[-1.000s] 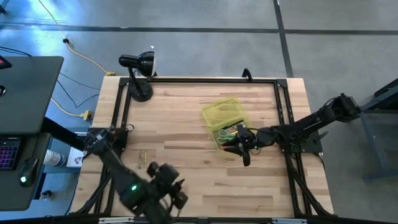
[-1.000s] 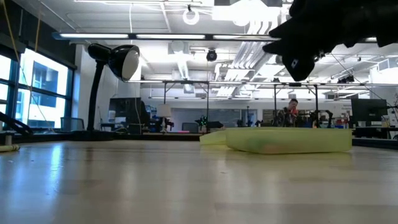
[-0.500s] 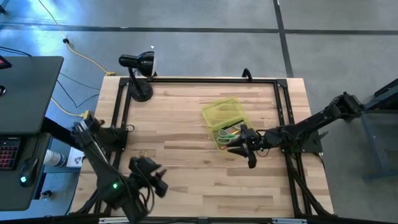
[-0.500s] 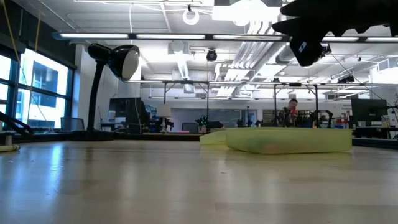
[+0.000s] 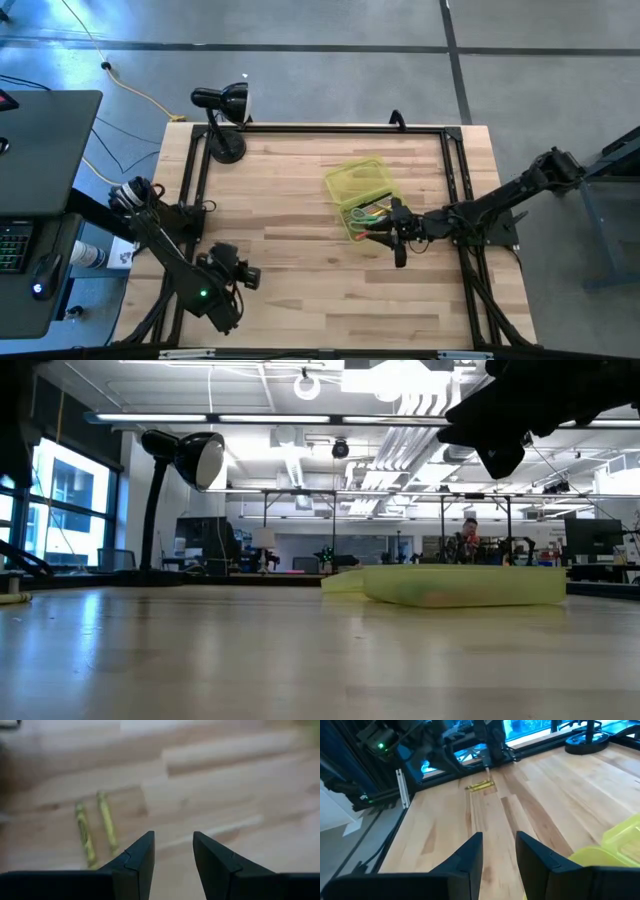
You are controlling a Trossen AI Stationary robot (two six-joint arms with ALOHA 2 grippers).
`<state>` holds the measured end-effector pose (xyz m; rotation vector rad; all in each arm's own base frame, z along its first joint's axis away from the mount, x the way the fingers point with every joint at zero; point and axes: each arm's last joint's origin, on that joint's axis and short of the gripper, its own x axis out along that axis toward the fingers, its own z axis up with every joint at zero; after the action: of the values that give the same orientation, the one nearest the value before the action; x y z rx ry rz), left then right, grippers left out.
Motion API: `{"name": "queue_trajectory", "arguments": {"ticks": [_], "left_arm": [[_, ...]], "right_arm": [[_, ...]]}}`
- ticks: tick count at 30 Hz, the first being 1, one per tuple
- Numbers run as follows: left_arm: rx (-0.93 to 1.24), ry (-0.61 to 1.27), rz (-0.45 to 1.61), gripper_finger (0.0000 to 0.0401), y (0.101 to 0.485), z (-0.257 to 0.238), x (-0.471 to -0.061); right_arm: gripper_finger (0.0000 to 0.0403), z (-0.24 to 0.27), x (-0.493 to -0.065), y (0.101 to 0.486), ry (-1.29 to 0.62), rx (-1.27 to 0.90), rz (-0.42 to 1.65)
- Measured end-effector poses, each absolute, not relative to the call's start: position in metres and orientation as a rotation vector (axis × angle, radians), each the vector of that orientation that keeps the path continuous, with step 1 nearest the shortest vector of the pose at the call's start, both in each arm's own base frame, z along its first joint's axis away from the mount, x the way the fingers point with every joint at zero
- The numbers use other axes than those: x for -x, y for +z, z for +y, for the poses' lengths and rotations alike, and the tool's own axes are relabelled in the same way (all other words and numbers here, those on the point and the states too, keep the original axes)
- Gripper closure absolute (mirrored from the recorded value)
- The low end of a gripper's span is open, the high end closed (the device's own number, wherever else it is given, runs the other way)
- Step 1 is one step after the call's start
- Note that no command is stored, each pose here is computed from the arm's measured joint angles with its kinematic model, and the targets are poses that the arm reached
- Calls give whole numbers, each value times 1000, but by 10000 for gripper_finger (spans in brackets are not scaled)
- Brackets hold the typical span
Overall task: Pick & place school supplies into a supply box
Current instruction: Put the green crayon into the yellow supply box
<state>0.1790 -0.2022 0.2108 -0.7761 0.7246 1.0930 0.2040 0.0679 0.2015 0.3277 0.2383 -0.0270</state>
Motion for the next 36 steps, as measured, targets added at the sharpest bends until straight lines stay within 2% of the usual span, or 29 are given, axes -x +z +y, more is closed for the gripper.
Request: {"name": "queue_trajectory", "arguments": {"ticks": [3, 11, 19, 36], "left_arm": [[779, 1105, 786, 233, 202, -201, -177], [795, 1232, 741, 233, 190, -187, -175], [735, 1345, 783, 233, 156, -171, -176], [660, 1409, 786, 233, 114, -178, -180]], "right_arm": [[309, 67, -204, 201, -33, -328, 238], [309, 66, -205, 201, -36, -328, 237], [309, 67, -204, 201, -23, -327, 247], [308, 67, -204, 200, -24, -324, 255]]}}
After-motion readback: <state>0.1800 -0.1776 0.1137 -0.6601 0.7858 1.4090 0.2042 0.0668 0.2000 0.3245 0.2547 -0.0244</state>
